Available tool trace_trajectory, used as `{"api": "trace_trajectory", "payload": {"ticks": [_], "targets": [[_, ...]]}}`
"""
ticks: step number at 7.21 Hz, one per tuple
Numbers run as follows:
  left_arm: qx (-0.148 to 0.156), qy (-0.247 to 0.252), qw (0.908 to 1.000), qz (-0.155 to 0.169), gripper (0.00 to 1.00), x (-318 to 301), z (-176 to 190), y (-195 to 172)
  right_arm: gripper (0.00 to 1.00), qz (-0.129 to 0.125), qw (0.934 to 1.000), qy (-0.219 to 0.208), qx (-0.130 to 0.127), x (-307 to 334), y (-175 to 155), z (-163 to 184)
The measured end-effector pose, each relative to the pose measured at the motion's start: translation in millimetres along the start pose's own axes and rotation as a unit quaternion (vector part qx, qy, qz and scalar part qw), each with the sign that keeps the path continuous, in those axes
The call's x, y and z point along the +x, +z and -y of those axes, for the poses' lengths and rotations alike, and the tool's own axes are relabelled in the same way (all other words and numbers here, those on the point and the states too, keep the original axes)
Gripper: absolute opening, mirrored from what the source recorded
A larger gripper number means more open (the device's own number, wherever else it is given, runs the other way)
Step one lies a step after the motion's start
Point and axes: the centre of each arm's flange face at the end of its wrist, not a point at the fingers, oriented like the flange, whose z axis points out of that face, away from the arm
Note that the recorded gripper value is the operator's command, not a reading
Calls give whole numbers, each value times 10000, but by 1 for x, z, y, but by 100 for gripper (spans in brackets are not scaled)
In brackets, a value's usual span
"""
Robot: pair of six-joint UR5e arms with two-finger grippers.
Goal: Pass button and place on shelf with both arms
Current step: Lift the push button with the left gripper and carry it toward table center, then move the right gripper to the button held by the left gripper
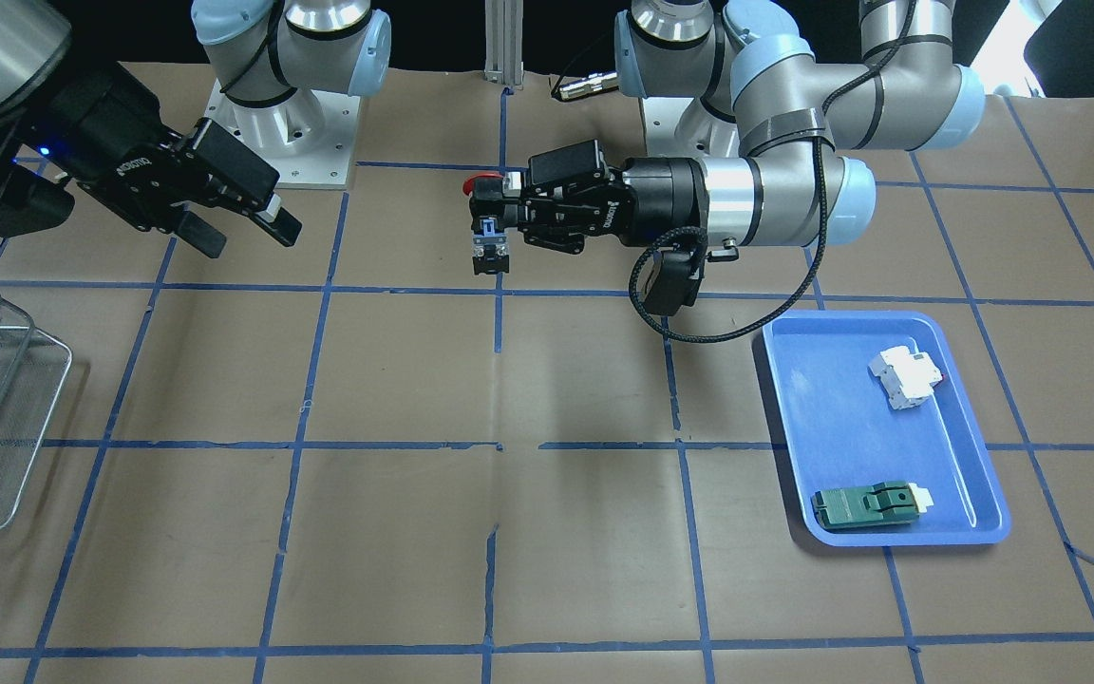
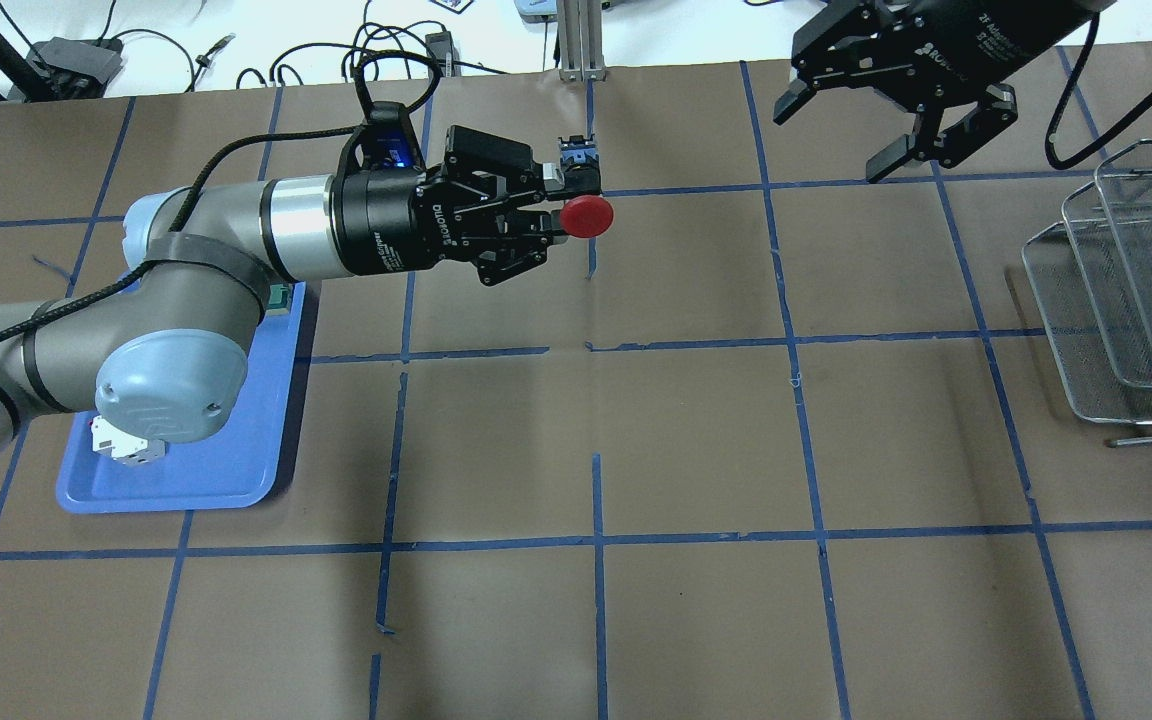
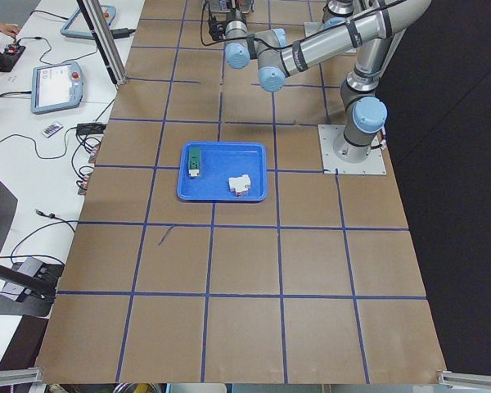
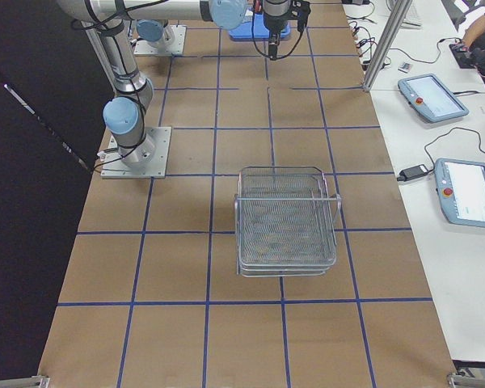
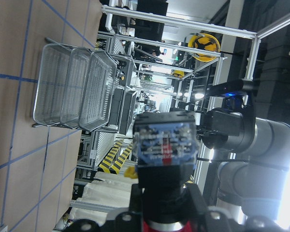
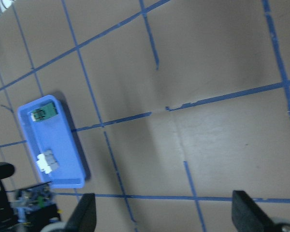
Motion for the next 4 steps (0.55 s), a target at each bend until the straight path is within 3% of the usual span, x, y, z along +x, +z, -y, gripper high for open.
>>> {"api": "trace_trajectory", "payload": {"ticks": [1, 2, 4], "targets": [[-139, 33, 9999, -23, 0, -3, -7, 13, 100, 507, 9982, 293, -141, -2, 1, 3], [-231, 45, 9997, -23, 0, -5, -11, 21, 100, 803, 9949, 562, -230, -5, 2, 4], [-281, -51, 9996, -21, 0, -3, -12, 26, 100, 946, 9922, 725, -369, -14, 11, 0]]}}
